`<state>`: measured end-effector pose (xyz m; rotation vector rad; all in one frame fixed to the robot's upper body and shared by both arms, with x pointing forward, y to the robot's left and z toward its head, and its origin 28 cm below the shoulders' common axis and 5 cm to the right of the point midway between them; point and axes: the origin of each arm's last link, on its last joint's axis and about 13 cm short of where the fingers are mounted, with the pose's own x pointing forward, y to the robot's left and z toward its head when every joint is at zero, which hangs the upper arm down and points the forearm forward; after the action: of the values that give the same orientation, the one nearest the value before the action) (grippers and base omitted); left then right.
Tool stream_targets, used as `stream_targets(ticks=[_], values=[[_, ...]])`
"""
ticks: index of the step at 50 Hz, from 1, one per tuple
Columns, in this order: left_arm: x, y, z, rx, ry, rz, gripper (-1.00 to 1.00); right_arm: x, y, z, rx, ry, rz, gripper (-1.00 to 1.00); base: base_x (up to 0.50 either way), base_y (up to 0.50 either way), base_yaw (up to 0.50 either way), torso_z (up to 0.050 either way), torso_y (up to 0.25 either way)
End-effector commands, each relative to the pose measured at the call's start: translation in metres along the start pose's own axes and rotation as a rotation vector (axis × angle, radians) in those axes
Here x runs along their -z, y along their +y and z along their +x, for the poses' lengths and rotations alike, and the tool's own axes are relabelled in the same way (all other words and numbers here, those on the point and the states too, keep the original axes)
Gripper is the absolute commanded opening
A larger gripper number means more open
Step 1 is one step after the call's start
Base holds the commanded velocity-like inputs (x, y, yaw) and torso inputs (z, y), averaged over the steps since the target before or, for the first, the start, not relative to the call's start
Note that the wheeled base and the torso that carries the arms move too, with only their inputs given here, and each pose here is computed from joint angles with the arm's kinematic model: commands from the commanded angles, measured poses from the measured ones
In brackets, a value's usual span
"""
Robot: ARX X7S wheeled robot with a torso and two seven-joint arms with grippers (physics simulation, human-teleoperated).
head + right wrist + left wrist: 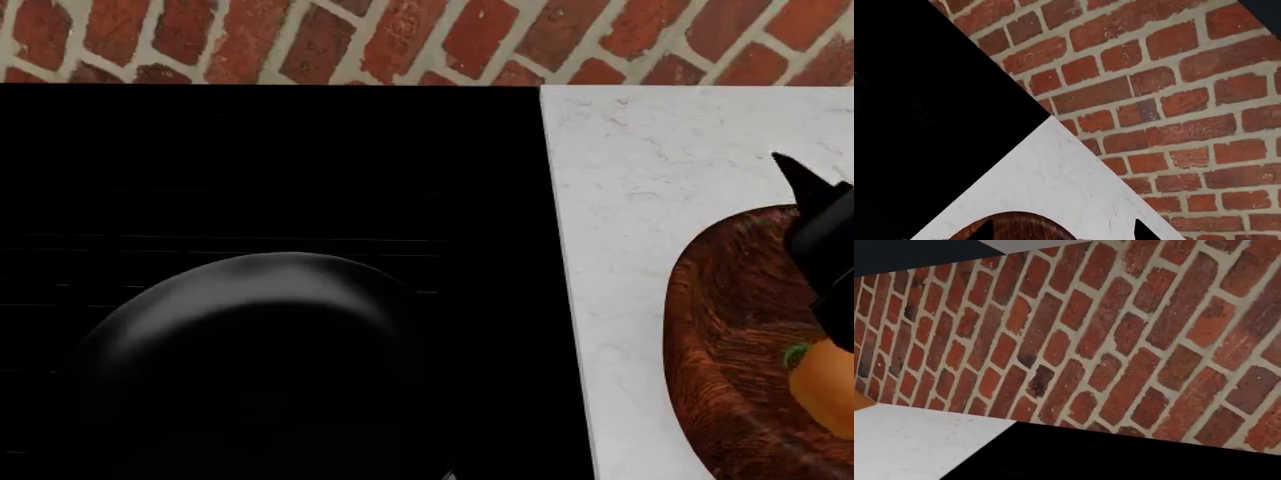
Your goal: Pick the bell pepper from the pan and place it in the bowl.
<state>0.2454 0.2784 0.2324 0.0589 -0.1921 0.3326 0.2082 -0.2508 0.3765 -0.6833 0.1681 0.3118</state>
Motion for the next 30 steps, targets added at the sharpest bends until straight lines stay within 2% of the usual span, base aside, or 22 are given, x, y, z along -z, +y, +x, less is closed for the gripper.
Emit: stream_targets(ticks=[1, 6, 9, 13, 14, 16, 17, 18, 21, 22, 25, 26, 27, 28, 29, 30], values=[[0.003, 0.002, 0.000, 0.001, 0.008, -0.022, 1.00, -0.031, 0.002, -0.027, 0.028, -0.251, -0.022, 1.00, 0.00, 0.00, 0.00, 0.000, 0.000], [0.003, 0.000, 0.001, 0.008, 0.006, -0.022, 1.00, -0.039, 0.013, -0.036, 0.010, -0.379, -0.023, 1.00, 0.00, 0.00, 0.00, 0.000, 0.000], [0.004, -0.001, 0.002, 0.010, 0.009, -0.024, 1.00, -0.037, 0.022, -0.037, -0.001, -0.410, -0.033, 1.00, 0.00, 0.00, 0.00, 0.000, 0.000], [0.006, -0.001, 0.002, 0.014, 0.011, -0.024, 1.00, -0.036, 0.031, -0.036, 0.014, -0.478, -0.014, 1.00, 0.00, 0.00, 0.00, 0.000, 0.000], [-0.002, -0.002, 0.004, 0.013, 0.013, -0.023, 1.00, -0.035, 0.033, -0.034, 0.022, -0.496, 0.006, 1.00, 0.00, 0.00, 0.00, 0.000, 0.000], [0.006, -0.001, 0.002, 0.011, 0.013, -0.022, 1.00, -0.035, 0.038, -0.034, 0.022, -0.548, 0.016, 1.00, 0.00, 0.00, 0.00, 0.000, 0.000], [0.007, -0.001, 0.003, 0.011, 0.014, -0.022, 1.00, -0.033, 0.042, -0.034, 0.038, -0.551, 0.006, 1.00, 0.00, 0.00, 0.00, 0.000, 0.000], [-0.001, -0.002, 0.005, 0.012, 0.016, -0.022, 1.00, -0.032, 0.044, -0.032, 0.038, -0.575, 0.030, 1.00, 0.00, 0.00, 0.00, 0.000, 0.000], [0.006, -0.004, 0.005, 0.015, 0.021, -0.021, 1.00, -0.028, 0.050, -0.028, 0.072, -0.614, 0.044, 1.00, 0.00, 0.00, 0.00, 0.000, 0.000], [0.010, -0.005, 0.004, 0.016, 0.022, -0.020, 1.00, -0.026, 0.053, -0.026, 0.091, -0.632, 0.073, 1.00, 0.00, 0.00, 0.00, 0.000, 0.000], [0.007, -0.006, 0.006, 0.019, 0.024, -0.020, 1.00, -0.020, 0.063, -0.021, 0.127, -0.660, 0.068, 1.00, 0.00, 0.00, 0.00, 0.000, 0.000], [0.011, -0.007, 0.006, 0.021, 0.026, -0.020, 1.00, -0.017, 0.067, -0.017, 0.146, -0.663, 0.121, 1.00, 0.00, 0.00, 0.00, 0.000, 0.000], [0.011, -0.007, 0.006, 0.021, 0.026, -0.019, 1.00, -0.016, 0.069, -0.017, 0.150, -0.684, 0.102, 1.00, 0.00, 0.00, 0.00, 0.000, 0.000], [0.006, -0.007, 0.008, 0.025, 0.031, -0.018, 1.00, -0.012, 0.076, -0.013, 0.173, -0.700, 0.120, 1.00, 0.00, 0.00, 0.00, 0.000, 0.000], [0.013, -0.009, 0.006, 0.025, 0.033, -0.018, 1.00, -0.011, 0.077, -0.010, 0.224, -0.699, 0.148, 1.00, 0.00, 0.00, 0.00, 0.000, 0.000], [0.016, -0.010, 0.007, 0.028, 0.035, -0.017, 1.00, -0.007, 0.082, -0.006, 0.236, -0.710, 0.131, 1.00, 0.00, 0.00, 0.00, 0.000, 0.000]])
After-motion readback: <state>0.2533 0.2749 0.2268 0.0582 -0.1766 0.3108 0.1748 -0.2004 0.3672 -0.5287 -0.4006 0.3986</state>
